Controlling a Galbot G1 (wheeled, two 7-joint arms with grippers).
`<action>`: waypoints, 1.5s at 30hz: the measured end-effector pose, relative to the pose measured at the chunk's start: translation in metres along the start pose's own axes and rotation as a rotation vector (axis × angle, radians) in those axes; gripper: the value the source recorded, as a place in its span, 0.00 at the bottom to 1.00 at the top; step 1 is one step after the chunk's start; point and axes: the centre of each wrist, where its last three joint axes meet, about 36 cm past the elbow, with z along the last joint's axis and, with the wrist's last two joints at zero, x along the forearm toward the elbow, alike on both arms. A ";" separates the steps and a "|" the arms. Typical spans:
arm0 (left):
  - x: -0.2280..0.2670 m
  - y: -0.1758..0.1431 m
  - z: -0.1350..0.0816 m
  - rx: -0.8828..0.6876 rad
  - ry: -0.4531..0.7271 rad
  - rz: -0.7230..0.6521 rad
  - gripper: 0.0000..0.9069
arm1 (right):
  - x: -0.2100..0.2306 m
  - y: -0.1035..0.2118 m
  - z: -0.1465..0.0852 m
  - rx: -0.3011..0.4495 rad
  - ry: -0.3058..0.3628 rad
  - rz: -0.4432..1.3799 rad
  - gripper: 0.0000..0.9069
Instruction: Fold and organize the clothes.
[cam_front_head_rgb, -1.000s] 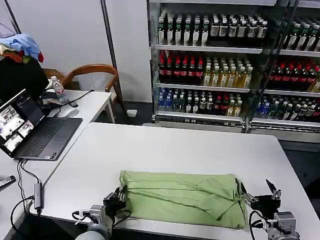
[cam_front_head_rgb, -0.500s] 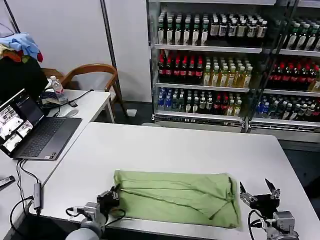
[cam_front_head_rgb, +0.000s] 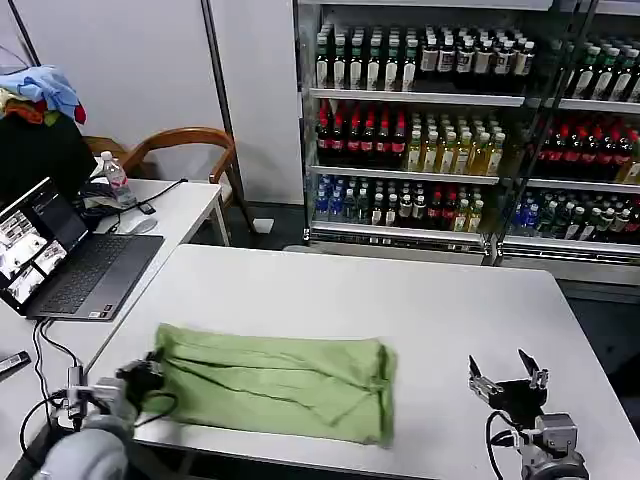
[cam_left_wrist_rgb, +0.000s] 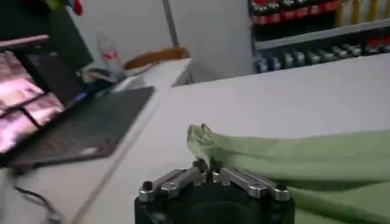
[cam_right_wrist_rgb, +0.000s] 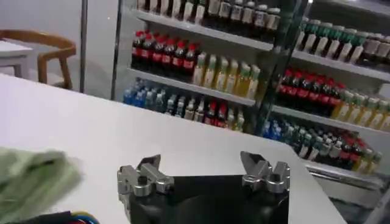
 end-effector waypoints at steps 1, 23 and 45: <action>0.000 0.009 -0.005 -0.010 -0.006 -0.016 0.06 | 0.000 0.000 -0.001 0.000 -0.005 0.000 1.00; 0.066 -0.068 -0.036 0.120 -0.159 0.278 0.04 | 0.009 -0.003 0.002 -0.001 0.005 0.033 1.00; 0.053 -0.172 -0.040 0.280 -0.140 0.487 0.04 | 0.020 -0.031 0.009 0.015 0.048 0.130 1.00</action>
